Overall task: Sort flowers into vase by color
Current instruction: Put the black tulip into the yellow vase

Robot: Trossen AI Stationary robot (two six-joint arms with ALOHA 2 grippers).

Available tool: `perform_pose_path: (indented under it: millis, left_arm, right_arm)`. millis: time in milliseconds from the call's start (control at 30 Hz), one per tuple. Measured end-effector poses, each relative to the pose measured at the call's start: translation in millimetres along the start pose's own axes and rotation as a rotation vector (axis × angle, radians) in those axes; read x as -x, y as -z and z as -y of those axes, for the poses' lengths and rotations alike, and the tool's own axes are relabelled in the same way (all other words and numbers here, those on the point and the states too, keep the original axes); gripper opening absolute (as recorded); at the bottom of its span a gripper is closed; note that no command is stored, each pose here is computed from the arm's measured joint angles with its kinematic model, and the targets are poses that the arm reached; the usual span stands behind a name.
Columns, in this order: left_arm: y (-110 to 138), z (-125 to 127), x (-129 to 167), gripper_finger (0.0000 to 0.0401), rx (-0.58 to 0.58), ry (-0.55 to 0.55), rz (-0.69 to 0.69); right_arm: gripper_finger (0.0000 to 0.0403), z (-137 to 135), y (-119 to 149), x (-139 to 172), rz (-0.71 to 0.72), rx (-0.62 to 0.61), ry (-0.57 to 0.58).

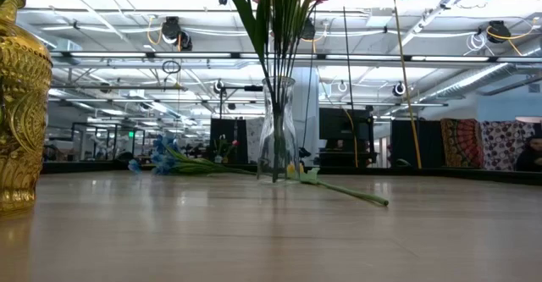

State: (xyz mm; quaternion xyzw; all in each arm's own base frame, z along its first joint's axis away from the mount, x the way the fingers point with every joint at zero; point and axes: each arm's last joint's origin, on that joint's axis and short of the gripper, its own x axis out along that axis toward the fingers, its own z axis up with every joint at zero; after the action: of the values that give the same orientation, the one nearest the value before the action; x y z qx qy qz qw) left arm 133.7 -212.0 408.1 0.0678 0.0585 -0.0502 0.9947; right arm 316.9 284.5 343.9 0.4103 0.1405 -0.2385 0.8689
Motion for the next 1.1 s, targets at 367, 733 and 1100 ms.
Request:
perform_pose_path:
  millis: [367, 733, 1100]
  left_arm:
    - [-0.2, -1.2, 0.7, 0.0011, -0.022, -0.004, -0.001]
    - [-4.1, -8.8, 5.7, 0.0011, -0.004, -0.003, 0.010]
    - [-4.6, -8.3, 5.9, 0.0011, 0.080, 0.022, 0.011]
  right_arm:
    - [0.0111, 0.3, -3.8, -4.7, 0.009, 0.011, 0.009]
    - [0.0111, 0.3, -3.7, -4.6, 0.009, 0.010, 0.008]
    - [0.0111, 0.3, -3.8, -4.6, 0.009, 0.014, 0.008]
